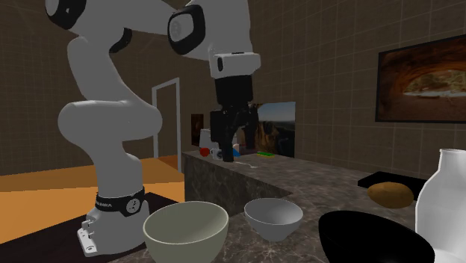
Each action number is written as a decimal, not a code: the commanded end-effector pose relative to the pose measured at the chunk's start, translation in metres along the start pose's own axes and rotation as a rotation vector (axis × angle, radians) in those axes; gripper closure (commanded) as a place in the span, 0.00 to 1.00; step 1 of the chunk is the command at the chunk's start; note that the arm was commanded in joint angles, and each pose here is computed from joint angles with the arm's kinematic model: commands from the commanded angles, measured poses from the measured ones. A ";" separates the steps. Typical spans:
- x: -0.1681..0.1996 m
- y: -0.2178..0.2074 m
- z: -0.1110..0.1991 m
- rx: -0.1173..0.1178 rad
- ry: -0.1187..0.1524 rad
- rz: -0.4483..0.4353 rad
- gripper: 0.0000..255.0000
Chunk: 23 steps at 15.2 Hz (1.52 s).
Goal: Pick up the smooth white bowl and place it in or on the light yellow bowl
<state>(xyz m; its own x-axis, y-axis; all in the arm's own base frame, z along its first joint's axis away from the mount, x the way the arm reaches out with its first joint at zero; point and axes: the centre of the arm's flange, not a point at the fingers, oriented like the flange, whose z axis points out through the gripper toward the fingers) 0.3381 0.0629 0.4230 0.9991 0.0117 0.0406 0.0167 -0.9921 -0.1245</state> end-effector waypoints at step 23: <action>0.014 -0.034 0.173 0.059 -0.044 0.092 0.00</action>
<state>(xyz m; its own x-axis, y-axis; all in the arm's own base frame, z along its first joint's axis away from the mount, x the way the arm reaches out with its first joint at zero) 0.3586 0.1189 0.2560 0.9972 -0.0728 -0.0171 -0.0747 -0.9801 -0.1842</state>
